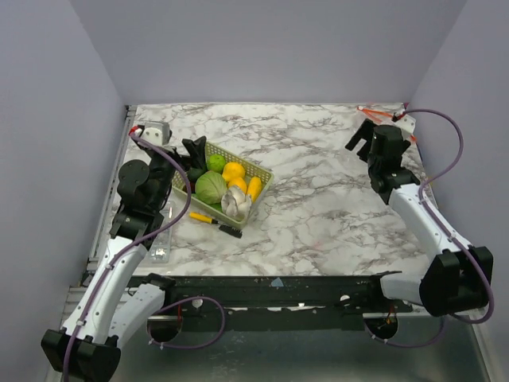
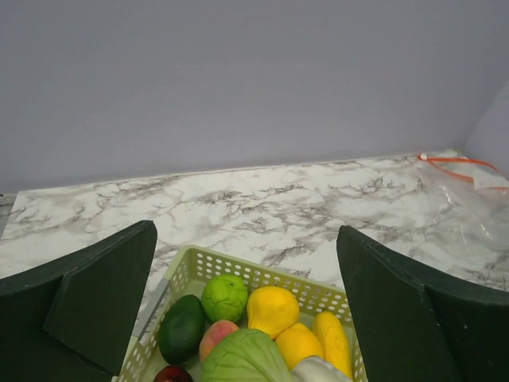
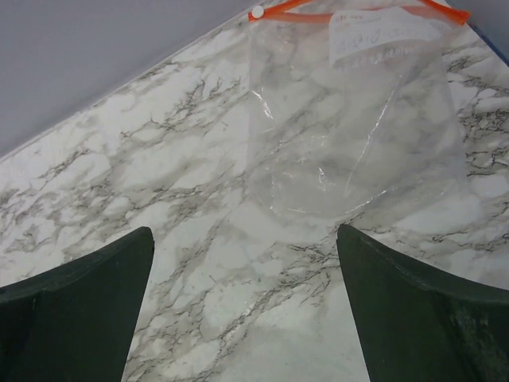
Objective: Place the food in the zip-top bag and seal the zipper
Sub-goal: Move the zipper food storage bag to the center of the board.
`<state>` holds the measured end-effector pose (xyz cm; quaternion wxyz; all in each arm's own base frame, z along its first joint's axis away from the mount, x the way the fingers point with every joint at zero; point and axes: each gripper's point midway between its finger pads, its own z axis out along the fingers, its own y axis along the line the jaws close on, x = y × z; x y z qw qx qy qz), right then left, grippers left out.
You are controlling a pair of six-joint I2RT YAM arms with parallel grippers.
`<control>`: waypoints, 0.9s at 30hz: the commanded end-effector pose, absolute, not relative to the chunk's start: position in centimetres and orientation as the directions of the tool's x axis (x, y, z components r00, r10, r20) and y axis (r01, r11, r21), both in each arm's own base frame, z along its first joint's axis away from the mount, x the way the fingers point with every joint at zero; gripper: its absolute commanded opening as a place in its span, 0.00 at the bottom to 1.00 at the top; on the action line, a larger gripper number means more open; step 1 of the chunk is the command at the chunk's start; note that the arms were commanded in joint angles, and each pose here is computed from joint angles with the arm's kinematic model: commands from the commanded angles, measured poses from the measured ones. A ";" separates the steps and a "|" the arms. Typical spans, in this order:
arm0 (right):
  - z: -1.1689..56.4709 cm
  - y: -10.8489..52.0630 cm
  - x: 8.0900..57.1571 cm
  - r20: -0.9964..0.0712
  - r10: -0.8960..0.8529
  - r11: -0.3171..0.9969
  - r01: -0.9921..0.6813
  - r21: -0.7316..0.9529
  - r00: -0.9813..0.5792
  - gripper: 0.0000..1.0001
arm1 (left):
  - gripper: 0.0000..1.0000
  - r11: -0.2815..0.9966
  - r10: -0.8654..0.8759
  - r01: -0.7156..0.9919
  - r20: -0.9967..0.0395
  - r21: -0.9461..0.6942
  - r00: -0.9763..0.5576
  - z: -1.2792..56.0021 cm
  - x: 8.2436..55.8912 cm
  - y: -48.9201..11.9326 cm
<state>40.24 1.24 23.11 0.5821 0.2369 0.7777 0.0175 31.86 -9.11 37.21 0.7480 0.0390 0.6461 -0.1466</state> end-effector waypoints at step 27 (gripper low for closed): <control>6.9 -1.3 59.8 -0.784 0.091 0.968 0.241 -0.076 -0.614 0.78 | 0.99 0.911 0.007 0.412 -0.998 0.033 0.064 34.0 31.0 -16.1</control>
